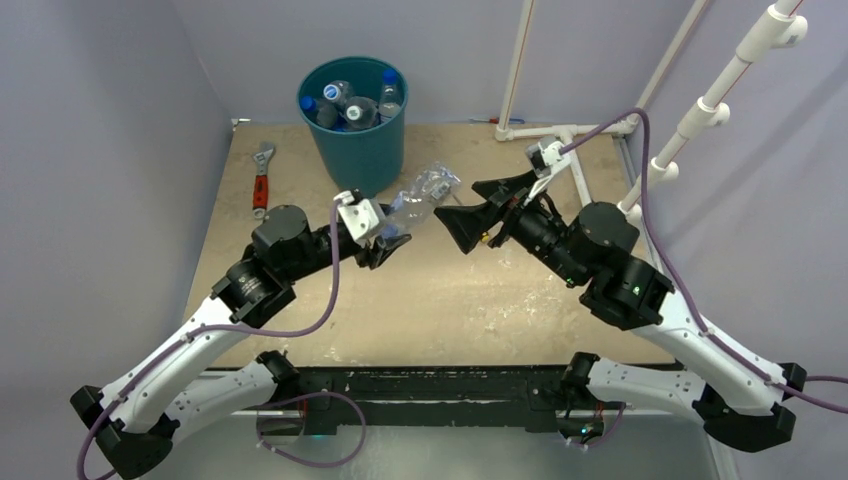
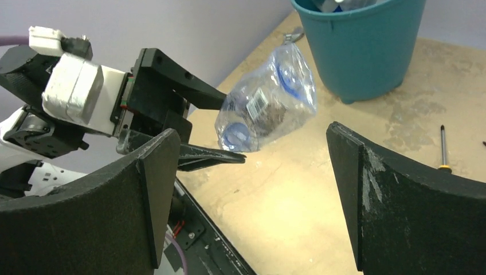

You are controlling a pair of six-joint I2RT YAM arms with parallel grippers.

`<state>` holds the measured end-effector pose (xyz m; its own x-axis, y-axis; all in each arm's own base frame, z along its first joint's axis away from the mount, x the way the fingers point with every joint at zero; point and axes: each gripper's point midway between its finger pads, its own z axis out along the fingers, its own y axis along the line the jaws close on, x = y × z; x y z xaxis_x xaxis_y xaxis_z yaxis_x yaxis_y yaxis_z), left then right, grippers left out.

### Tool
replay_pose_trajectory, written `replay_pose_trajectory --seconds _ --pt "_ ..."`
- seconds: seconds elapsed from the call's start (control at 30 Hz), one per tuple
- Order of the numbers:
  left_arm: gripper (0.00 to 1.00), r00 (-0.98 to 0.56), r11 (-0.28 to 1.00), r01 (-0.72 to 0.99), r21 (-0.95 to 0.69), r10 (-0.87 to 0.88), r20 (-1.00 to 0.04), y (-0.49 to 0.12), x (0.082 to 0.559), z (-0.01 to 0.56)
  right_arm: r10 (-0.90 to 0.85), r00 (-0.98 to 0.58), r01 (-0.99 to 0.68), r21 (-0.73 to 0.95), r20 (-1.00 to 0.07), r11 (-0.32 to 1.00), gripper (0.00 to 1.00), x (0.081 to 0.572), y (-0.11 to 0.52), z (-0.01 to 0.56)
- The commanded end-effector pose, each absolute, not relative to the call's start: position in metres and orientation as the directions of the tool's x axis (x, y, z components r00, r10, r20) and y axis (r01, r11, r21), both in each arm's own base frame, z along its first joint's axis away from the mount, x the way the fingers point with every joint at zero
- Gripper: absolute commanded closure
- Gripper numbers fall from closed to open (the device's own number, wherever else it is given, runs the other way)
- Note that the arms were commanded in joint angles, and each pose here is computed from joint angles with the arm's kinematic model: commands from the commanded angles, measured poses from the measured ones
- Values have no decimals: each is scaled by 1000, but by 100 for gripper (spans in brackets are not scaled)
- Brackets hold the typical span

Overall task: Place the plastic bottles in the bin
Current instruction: Pick up the plastic bottle from the corner of the board.

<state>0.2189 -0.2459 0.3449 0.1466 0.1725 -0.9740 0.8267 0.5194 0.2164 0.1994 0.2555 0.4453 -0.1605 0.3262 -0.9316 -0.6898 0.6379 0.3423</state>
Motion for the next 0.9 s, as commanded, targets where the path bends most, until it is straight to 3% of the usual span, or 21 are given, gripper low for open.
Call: replay_pose_trajectory --seconds 0.0,0.33,0.67,0.87 --pt "100 272 441 842 312 153 -950 -255 211 350 366 -144 -701 356 -919 619 1 196 251 474" --pt "100 378 421 828 369 65 -923 -251 193 369 304 -254 -723 389 -918 571 1 214 263 454" --pt "100 406 404 823 399 72 -911 -249 188 369 240 -388 -840 448 -890 305 4 198 285 446" --pt "100 418 408 815 411 78 -905 -248 189 370 175 -458 -843 488 -872 226 18 195 302 434"
